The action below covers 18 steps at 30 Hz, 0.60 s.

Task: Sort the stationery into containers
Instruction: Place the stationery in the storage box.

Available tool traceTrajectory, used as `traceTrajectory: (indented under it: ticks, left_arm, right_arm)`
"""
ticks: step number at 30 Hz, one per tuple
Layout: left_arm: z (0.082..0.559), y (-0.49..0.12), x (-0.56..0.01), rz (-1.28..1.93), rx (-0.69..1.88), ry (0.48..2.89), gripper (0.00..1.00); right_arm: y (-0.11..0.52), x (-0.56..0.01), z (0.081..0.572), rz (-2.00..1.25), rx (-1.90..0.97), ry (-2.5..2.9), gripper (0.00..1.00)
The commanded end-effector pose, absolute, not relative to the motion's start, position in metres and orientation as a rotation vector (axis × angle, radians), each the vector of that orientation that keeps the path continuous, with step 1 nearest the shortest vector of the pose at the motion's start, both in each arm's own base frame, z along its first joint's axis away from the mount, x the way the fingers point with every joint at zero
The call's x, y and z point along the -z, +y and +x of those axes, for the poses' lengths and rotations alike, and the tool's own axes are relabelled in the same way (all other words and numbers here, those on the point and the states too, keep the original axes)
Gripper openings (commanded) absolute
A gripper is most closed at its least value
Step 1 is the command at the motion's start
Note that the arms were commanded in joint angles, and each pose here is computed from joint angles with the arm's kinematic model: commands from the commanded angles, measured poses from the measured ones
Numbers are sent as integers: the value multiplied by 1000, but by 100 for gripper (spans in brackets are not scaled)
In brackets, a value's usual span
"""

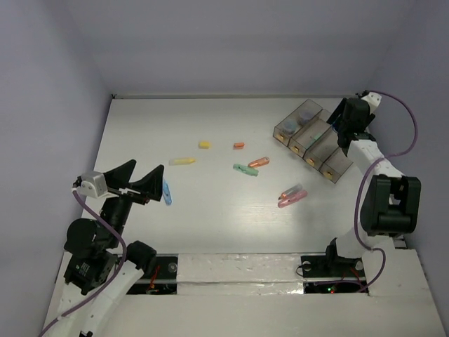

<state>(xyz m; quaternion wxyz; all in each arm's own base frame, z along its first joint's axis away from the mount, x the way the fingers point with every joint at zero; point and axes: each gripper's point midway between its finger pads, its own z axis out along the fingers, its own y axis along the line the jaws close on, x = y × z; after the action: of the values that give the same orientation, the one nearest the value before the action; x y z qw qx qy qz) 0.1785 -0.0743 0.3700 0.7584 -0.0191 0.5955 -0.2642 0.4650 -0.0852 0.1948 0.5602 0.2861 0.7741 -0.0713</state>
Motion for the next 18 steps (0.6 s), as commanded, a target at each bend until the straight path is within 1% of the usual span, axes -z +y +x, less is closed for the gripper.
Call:
traceTrajectory:
  ticks: [1,7,13,18]
  left_arm:
    - [169,-74,-386,-38,611,1228,99]
    - [167,-78,-387,-21,633,1229,99]
    - [168,-77,-387,-25,627,1229,99]
    - [167,-78,-387,-16,633,1229,99]
  right_arm:
    - [-97,-225,488,646,201,1784,26]
    - [-107,-207,510,657,209,1826,27]
    - [-119,-181,513,694,248,1886,27]
    - [-116,-160,514,713,227,1921,27]
